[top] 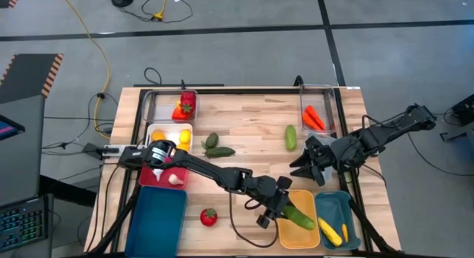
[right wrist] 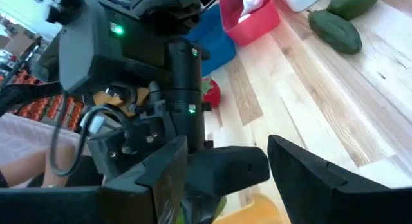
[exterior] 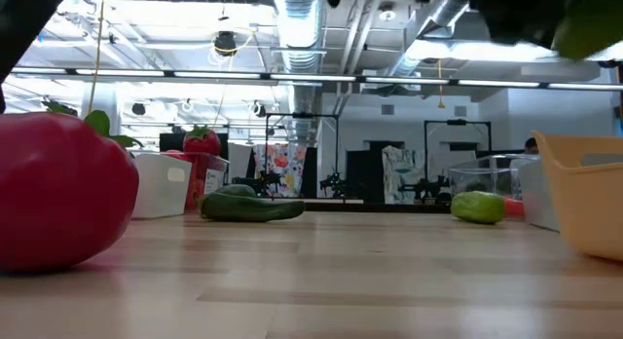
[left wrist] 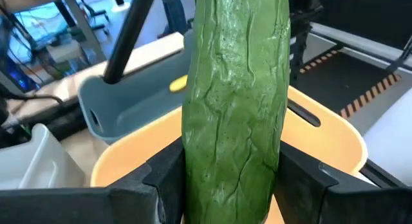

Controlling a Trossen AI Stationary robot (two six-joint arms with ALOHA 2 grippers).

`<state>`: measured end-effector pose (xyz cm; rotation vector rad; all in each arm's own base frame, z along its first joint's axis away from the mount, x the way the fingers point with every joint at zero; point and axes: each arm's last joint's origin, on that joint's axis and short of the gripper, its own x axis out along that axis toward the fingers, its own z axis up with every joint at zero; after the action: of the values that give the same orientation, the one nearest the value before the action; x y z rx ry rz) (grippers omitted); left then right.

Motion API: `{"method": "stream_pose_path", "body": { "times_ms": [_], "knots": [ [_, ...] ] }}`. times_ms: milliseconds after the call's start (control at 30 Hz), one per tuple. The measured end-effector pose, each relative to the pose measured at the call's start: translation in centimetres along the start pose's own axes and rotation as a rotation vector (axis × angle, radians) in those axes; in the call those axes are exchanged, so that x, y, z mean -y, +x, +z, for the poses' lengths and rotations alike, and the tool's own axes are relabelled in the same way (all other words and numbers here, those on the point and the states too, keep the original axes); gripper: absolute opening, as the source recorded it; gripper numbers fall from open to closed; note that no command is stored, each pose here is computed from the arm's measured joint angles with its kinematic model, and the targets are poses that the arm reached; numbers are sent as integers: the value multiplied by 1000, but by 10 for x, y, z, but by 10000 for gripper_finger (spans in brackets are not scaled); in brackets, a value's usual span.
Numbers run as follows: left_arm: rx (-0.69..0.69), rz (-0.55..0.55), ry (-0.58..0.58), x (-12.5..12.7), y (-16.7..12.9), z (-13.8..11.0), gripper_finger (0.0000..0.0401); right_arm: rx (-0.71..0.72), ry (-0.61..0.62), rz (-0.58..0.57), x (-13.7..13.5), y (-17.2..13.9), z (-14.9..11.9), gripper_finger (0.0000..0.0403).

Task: Sort produce into baskets
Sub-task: Put the bottom green cucumber into the yellow bin, then put the green cucumber into the yellow bin

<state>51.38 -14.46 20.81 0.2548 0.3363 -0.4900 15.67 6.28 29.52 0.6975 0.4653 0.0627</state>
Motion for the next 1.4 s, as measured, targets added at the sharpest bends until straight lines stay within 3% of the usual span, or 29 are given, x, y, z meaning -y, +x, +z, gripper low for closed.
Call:
{"method": "stream_pose_path", "body": {
  "times_ms": [300, 633, 767, 1000, 1233, 1400],
  "knots": [
    [-68, 96, 2, 1, 13, -20, 189, 16, 10, -17, 3, 0, 3, 244],
    [-94, 100, 6, 2, 12, -22, 287, 43, -11, -49, 9, 1, 9, 244],
    [-146, 98, 43, 0, 1, -14, 301, 61, -10, -68, 13, 1, 13, 244],
    [-278, 188, 64, -24, -56, 24, 302, 101, 8, -114, 21, 1, 20, 244],
    [-411, 216, -63, -61, -141, 50, 302, 164, -132, -153, 27, 2, 32, 244],
    [-454, 260, -134, -71, -195, 58, 302, 200, -183, -187, 33, 6, 40, 244]
  ]
}}
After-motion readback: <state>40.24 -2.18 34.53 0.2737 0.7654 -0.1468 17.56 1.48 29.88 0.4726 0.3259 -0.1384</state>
